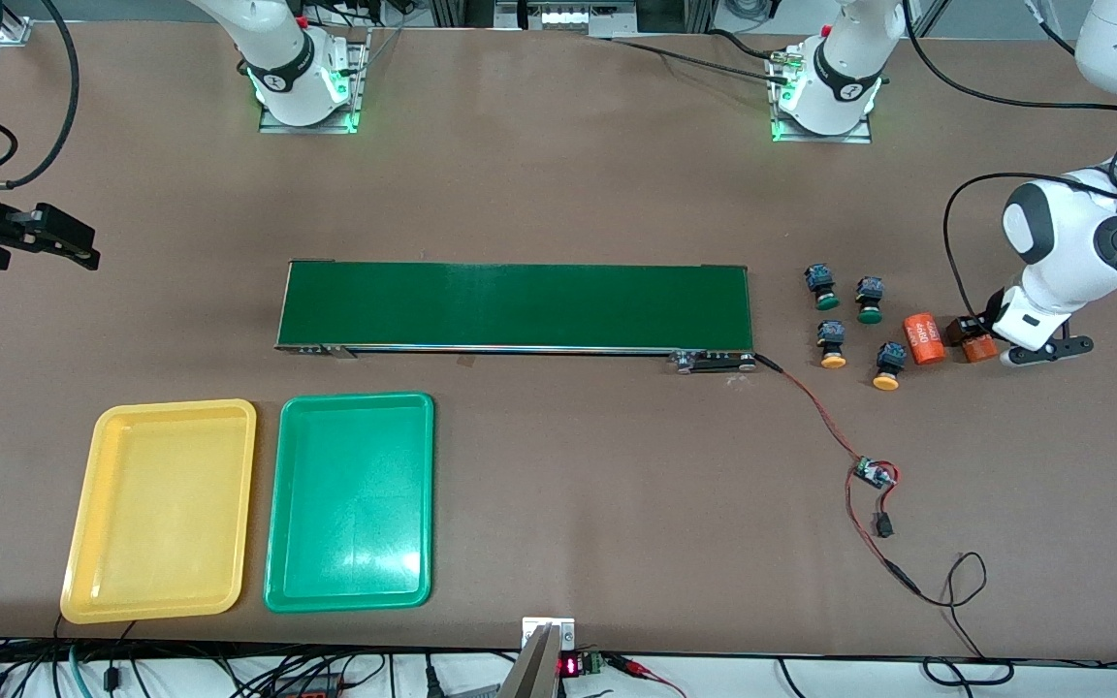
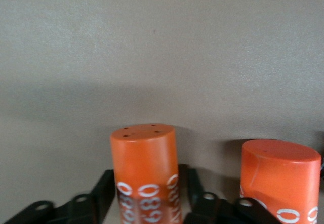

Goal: Sort buttons by color to trays

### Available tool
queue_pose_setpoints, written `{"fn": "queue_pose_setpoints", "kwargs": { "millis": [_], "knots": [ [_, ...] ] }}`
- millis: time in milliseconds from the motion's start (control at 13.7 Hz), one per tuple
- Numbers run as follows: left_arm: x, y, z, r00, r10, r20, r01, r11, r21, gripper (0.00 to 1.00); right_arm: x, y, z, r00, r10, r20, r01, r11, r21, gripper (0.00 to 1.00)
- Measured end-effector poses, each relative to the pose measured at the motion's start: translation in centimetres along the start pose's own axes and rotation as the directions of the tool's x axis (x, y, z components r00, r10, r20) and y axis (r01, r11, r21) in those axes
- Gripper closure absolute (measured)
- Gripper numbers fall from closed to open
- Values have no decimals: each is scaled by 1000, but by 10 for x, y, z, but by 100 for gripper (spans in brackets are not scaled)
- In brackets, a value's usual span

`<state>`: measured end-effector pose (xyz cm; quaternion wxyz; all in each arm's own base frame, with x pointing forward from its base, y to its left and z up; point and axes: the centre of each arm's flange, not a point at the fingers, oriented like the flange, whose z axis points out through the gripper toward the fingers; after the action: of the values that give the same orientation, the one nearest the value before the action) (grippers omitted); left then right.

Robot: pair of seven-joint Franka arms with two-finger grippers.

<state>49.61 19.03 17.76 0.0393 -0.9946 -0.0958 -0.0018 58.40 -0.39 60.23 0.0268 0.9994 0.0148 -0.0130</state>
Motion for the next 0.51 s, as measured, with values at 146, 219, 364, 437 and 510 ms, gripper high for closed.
{"fn": "queue_pose_setpoints", "kwargs": {
  "millis": [146, 219, 364, 437, 510],
  "knots": [
    [7, 0, -8, 1000, 6, -18, -6, 1000, 2, 51, 0, 0, 0, 1000, 0, 1, 0, 1000, 0, 0],
    [11, 1, -17, 1000, 21, -20, -21, 1000, 5, 51, 0, 0, 1, 1000, 0, 2, 0, 1000, 0, 0],
    [26, 0, -49, 998, 62, 24, -62, 998, 12, 51, 0, 0, 1, 1000, 0, 3, 0, 1000, 0, 0],
    [36, 2, -73, 993, 94, 72, -95, 995, 12, 51, 0, 0, 1, 1000, 0, 3, 0, 1000, 0, 0],
    [45, 6, -98, 985, 124, 117, -126, 992, 10, 51, 0, 0, 1, 1000, 0, 3, 0, 1000, 0, 0]
  ]
}}
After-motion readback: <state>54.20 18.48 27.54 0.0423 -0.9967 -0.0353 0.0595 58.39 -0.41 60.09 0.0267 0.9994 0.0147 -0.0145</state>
